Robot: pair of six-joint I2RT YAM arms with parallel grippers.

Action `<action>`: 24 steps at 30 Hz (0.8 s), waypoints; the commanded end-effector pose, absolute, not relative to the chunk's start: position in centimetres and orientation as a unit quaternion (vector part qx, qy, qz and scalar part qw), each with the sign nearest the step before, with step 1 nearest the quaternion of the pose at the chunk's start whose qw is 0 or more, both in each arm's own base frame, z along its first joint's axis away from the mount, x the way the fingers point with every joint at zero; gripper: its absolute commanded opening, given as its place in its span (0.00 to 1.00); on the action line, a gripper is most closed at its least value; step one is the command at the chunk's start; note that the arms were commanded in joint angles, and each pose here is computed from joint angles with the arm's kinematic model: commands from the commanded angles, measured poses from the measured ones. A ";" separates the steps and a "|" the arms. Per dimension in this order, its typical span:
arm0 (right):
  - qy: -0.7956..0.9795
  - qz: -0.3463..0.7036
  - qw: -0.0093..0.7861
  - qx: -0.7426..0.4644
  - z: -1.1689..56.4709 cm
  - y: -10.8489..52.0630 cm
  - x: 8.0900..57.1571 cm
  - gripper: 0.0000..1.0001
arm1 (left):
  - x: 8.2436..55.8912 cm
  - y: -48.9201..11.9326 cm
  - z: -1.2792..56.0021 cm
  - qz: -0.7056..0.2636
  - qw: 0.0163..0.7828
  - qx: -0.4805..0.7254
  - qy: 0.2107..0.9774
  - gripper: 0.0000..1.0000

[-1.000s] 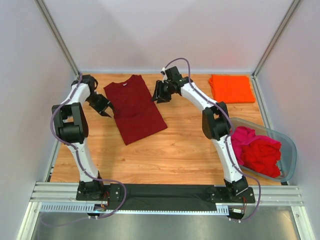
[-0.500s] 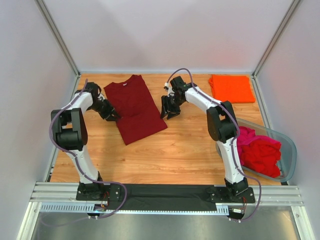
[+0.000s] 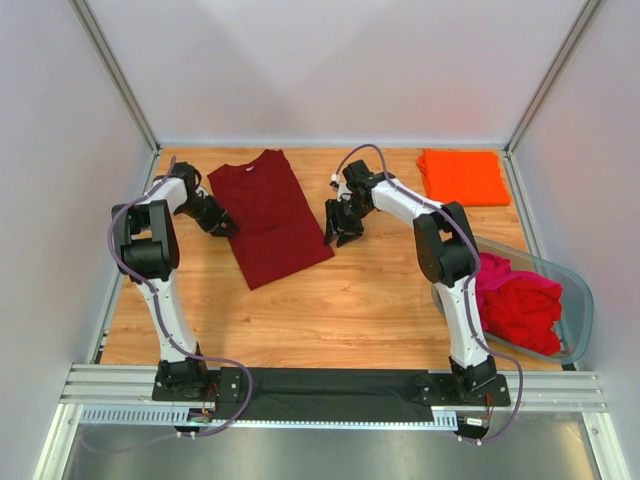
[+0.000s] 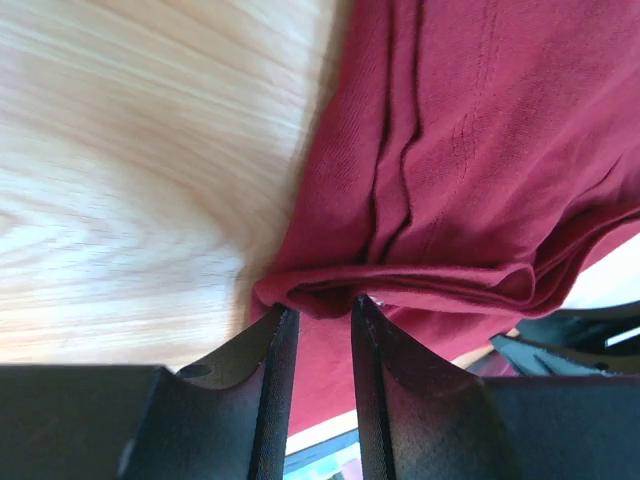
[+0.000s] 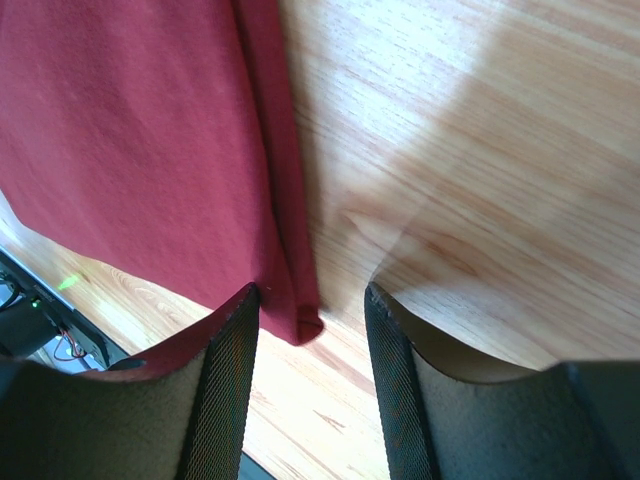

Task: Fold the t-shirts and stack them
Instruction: Fold the tshirt

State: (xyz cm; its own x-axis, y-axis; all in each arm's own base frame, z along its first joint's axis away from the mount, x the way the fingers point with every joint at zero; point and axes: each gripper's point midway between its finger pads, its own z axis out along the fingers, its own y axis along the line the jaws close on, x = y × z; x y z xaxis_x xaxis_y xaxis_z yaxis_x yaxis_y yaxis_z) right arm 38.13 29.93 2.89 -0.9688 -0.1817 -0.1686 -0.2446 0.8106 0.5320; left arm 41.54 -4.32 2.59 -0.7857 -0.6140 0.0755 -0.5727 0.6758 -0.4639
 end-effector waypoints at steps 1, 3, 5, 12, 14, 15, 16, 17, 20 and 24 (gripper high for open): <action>0.944 0.293 0.087 -0.126 4.4 30.2 38.9 0.48 | 43.5 -2.3 3.3 -0.213 0.077 -0.340 0.913 0.35; 0.944 0.293 0.084 -0.125 4.1 30.2 38.7 0.48 | 43.8 -1.8 3.3 -0.207 0.080 -0.344 0.913 0.36; 0.944 0.296 0.083 -0.120 3.9 30.3 38.8 0.47 | 44.5 -1.6 4.3 -0.224 0.092 -0.339 0.909 0.37; 0.941 0.317 0.067 -0.097 2.8 31.0 37.1 0.21 | 43.7 -3.1 8.4 -0.275 0.107 -0.288 0.911 0.43; 0.940 0.322 0.070 -0.092 3.1 31.3 36.7 0.07 | 41.4 -3.0 8.7 -0.255 0.100 -0.288 0.917 0.43; 0.941 0.321 0.066 -0.091 2.9 31.4 36.2 0.02 | 40.3 -3.1 8.8 -0.247 0.096 -0.288 0.920 0.44; 0.942 0.318 0.061 -0.087 2.5 31.3 35.6 0.00 | 38.1 -3.4 8.7 -0.227 0.087 -0.284 0.928 0.44; 0.944 0.315 0.061 -0.079 2.7 31.1 35.2 0.00 | 36.6 -3.7 8.5 -0.213 0.078 -0.272 0.935 0.44; 0.952 0.294 0.049 -0.064 1.5 30.2 33.0 0.00 | 31.5 -4.7 7.9 -0.172 0.057 -0.250 0.951 0.45; 0.954 0.293 0.052 -0.036 2.2 29.3 29.9 0.00 | 25.4 -6.0 6.0 -0.181 0.029 -0.264 0.947 0.46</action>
